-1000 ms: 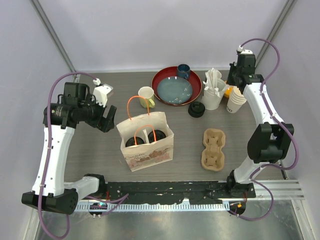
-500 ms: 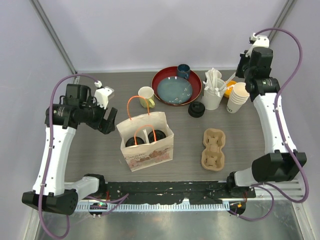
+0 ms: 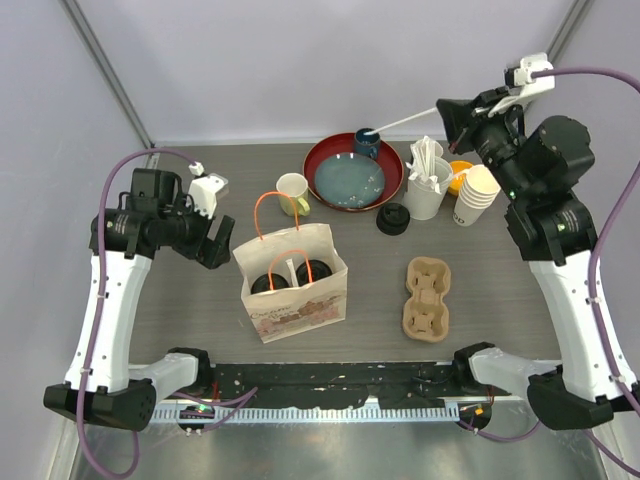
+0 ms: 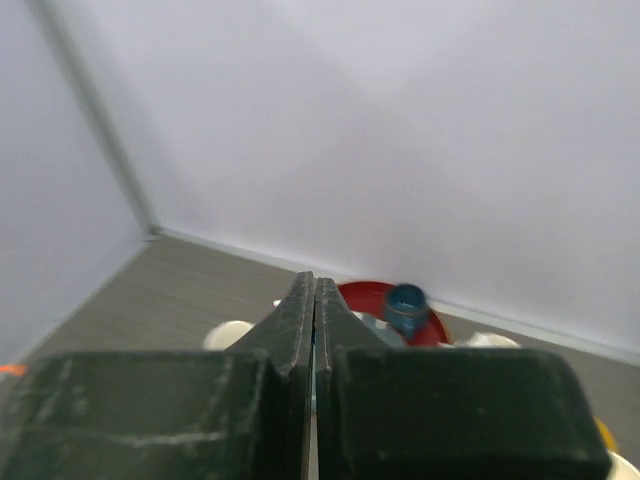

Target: Pack the takeout coffee

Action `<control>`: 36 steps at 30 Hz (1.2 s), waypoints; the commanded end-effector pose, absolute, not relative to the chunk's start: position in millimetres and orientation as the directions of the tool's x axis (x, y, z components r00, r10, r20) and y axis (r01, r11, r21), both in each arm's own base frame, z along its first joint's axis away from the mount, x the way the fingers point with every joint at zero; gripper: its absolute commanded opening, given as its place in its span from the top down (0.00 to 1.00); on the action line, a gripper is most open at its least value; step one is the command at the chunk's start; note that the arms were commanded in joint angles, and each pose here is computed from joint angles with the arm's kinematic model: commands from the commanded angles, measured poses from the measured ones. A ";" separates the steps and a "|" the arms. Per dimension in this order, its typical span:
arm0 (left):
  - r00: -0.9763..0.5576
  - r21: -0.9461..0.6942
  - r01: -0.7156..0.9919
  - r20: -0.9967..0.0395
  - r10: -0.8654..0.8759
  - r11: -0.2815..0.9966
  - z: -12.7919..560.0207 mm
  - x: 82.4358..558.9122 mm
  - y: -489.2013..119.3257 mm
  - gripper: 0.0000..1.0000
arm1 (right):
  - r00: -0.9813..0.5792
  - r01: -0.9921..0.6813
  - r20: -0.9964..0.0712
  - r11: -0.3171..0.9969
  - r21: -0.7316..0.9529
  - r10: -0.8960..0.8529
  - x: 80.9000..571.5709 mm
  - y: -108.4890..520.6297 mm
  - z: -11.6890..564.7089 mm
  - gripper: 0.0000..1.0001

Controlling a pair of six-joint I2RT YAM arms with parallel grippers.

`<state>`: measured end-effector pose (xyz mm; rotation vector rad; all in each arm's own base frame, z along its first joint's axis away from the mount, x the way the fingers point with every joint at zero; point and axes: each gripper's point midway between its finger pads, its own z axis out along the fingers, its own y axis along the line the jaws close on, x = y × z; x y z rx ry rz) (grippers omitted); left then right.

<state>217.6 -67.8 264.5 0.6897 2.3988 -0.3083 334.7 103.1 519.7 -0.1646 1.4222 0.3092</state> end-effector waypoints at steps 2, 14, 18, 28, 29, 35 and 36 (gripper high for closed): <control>-0.656 -0.050 0.548 -0.646 0.392 0.835 271.4 215.7 -68.9 0.15 | 0.149 -0.771 -0.938 0.631 0.090 0.315 255.7 190.6 569.3 0.99; -0.657 -0.049 0.546 -0.645 0.391 0.837 270.8 215.7 -68.4 0.15 | -0.042 -0.928 -0.995 0.365 0.071 0.089 194.5 324.8 462.0 0.99; -0.659 -0.050 0.545 -0.643 0.391 0.837 270.1 214.3 -68.2 0.15 | -0.058 -0.919 -0.998 0.389 0.068 0.039 200.8 346.9 436.2 0.99; -0.659 -0.047 0.549 -0.638 0.398 0.834 268.1 215.0 -67.7 0.15 | -0.107 -0.894 -0.992 0.443 0.066 -0.067 224.3 367.0 389.7 0.99; -0.659 -0.045 0.547 -0.638 0.397 0.836 268.6 214.6 -67.2 0.15 | -0.108 -0.894 -0.992 0.443 0.066 -0.071 225.3 368.2 387.1 0.99; -0.659 -0.047 0.549 -0.638 0.398 0.834 269.5 213.5 -67.6 0.14 | -0.123 -0.899 -0.987 0.434 0.065 -0.106 223.6 370.4 388.7 0.19; -0.659 -0.047 0.549 -0.638 0.398 0.834 269.4 214.1 -67.7 0.15 | -0.127 -0.892 -0.986 0.448 0.066 -0.109 225.0 367.1 390.3 0.15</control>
